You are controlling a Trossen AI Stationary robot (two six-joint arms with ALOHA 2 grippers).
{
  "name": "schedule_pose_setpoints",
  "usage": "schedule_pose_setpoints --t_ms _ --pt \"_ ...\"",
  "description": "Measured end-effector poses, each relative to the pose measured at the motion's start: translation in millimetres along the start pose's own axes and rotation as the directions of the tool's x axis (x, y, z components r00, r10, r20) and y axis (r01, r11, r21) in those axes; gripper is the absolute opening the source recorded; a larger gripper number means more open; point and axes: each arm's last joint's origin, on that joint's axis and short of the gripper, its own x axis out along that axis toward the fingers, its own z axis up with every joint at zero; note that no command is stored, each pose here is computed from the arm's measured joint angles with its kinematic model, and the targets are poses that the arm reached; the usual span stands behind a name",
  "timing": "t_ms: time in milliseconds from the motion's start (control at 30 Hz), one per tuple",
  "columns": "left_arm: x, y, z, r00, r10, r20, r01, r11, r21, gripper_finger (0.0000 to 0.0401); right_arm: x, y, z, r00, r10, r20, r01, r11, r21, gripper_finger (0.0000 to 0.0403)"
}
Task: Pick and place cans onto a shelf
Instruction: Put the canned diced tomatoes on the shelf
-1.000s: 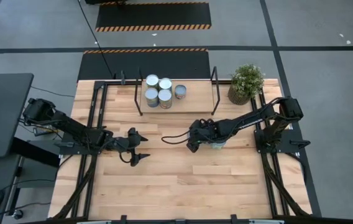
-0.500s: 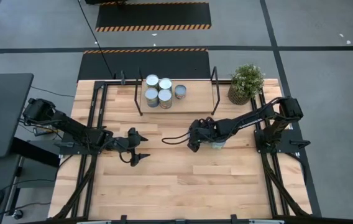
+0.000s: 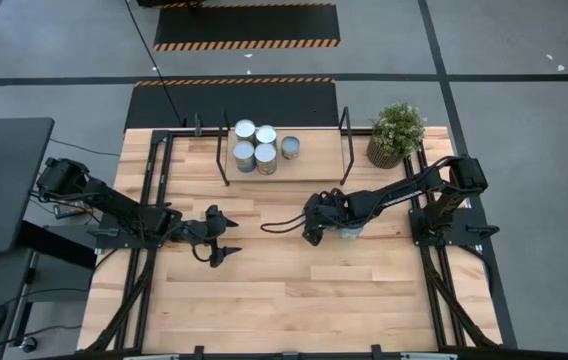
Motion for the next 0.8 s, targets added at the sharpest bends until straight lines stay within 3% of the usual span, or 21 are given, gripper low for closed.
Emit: schedule_pose_setpoints --t_ms 267,500,800 --pt "0.0 0.0 0.1 1.0 0.0 0.0 0.0 1.0 -0.001 0.0389 0.0 0.3 0.2 1.0 0.004 0.001 -0.004 1.0 -0.025 0.0292" --pt "0.0 0.0 0.0 1.0 0.0 0.0 0.0 1.0 0.0 0.0389 -0.5 1.5 3.8 1.0 0.026 0.015 -0.025 0.997 -0.071 0.0306" --pt "0.0 0.0 0.0 1.0 0.0 0.0 0.0 1.0 0.0 0.0389 -9.6 -6.0 50.6 0.991 0.11 0.074 -0.08 0.942 -0.326 0.0307"
